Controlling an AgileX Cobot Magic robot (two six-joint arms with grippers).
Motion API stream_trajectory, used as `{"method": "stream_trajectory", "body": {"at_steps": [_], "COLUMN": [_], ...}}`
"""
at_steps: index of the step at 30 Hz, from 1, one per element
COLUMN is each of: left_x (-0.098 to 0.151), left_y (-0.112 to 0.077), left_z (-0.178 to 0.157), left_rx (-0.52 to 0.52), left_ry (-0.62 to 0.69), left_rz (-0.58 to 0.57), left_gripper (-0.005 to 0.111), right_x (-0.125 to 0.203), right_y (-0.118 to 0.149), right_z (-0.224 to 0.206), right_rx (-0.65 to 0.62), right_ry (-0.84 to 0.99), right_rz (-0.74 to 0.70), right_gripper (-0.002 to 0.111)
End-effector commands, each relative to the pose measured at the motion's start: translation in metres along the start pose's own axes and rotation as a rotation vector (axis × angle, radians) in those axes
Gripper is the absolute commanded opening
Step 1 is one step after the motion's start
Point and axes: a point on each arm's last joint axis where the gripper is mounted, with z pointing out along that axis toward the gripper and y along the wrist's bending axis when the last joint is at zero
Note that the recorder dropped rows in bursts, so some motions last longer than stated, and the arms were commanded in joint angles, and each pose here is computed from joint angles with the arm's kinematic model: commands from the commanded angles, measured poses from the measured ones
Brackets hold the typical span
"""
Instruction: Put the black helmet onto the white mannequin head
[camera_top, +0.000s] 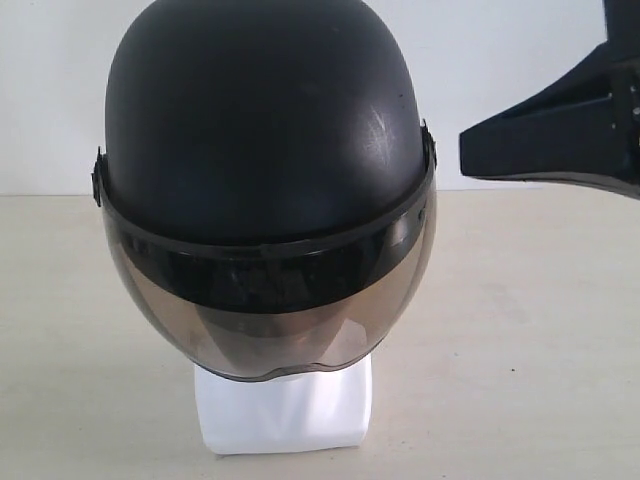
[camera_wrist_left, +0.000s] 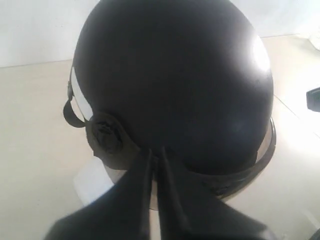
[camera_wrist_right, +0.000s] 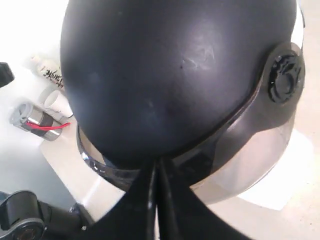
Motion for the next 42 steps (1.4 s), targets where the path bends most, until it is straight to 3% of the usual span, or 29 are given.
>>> {"method": "stream_trajectory", "body": {"at_steps": [1,6,14,24,29,37,42], "left_x": [0.004,0.005,0.007,0.005,0.004,0.001,0.0], "left_y": [0.0,0.008,0.031,0.054,0.06,0.055,0.056], "left_z": [-0.001,0.009,0.046,0.08,0.088,0.098,0.099], "left_rx": [-0.002,-0.028,-0.044,-0.087,-0.102,0.016,0.004], "left_ry": [0.029,0.034,0.147,0.181,0.17,0.147,0.131], "left_rz": [-0.02,-0.036,-0.089,-0.141,-0.157,-0.207,-0.195], "left_gripper": [0.004,0.004,0.004,0.004,0.004,0.004,0.004], "right_x": [0.0,-0.005,-0.009,-0.009,-0.008,-0.008,-0.008], "right_y": [-0.004,-0.022,-0.042,-0.043,-0.041,-0.041,-0.041], "right_z": [-0.01,-0.003,0.026,0.029,0.029,0.029,0.029], "right_rx": [0.113,0.246,0.224,0.21,0.193,0.192,0.192], "right_ry": [-0.062,-0.063,-0.008,-0.001,0.015,0.014,0.013], "right_rz": [-0.03,-0.011,0.068,0.086,0.083,0.068,0.057], "right_gripper": [0.0,0.0,0.0,0.0,0.0,0.0,0.0]}}
